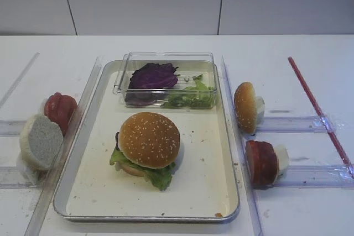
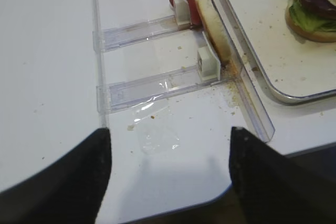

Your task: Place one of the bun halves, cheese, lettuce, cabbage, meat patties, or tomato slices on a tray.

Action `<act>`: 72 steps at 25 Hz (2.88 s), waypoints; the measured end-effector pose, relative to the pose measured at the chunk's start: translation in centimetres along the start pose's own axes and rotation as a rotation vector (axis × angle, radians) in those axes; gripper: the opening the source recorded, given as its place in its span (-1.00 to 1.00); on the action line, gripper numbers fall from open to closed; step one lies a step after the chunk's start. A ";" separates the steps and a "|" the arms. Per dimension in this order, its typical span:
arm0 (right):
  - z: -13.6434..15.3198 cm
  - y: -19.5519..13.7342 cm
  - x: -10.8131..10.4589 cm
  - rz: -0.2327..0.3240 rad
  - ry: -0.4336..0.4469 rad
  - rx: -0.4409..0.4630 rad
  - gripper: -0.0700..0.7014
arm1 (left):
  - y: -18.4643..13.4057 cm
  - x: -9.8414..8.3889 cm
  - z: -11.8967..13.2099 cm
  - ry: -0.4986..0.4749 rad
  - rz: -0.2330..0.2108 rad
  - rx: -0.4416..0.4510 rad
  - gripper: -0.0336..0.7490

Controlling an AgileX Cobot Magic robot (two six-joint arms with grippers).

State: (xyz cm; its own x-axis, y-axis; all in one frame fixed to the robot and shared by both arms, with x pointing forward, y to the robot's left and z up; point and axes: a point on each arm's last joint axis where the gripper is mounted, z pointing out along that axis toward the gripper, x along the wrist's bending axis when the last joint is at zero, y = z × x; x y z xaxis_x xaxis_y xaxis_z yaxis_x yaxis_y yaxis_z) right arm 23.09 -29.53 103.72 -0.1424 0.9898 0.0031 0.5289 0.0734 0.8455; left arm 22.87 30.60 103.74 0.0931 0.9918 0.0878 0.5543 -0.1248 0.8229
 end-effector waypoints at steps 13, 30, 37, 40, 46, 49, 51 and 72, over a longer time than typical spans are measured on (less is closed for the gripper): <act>0.1 0.0 0.0 0.004 0.000 0.002 0.17 | 0.0 0.0 0.0 0.000 0.000 0.000 0.21; 0.1 0.0 0.0 0.025 -0.036 0.002 -0.35 | 0.0 0.0 0.0 0.000 0.000 0.000 0.21; 0.1 0.0 0.0 0.025 -0.036 0.002 -0.56 | 0.0 0.0 0.0 0.000 0.000 0.000 0.21; 0.1 0.0 0.0 0.025 -0.036 0.002 -0.59 | 0.0 0.0 0.0 0.000 0.000 0.000 0.21; 0.1 0.0 0.2 0.073 -0.019 0.001 -0.25 | 0.0 0.0 0.0 0.000 0.000 0.000 0.21; 0.1 0.0 0.2 0.079 -0.017 0.001 0.32 | 0.0 0.0 0.0 0.000 0.000 0.000 0.21; 0.1 0.0 0.2 0.081 -0.017 0.001 0.71 | 0.0 0.0 0.0 0.000 0.000 0.000 0.21; 0.1 0.0 0.2 0.081 -0.017 0.001 0.97 | 0.0 0.0 0.0 0.000 0.000 0.000 0.21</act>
State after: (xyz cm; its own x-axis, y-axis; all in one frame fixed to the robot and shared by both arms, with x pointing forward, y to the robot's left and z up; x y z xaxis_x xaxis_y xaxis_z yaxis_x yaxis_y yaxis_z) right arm 23.12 -29.34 103.66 -0.0851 0.9944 0.0626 0.5386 -0.0069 0.8425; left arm 22.87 30.60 103.74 0.0931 0.9918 0.0878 0.5543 -0.1248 0.8229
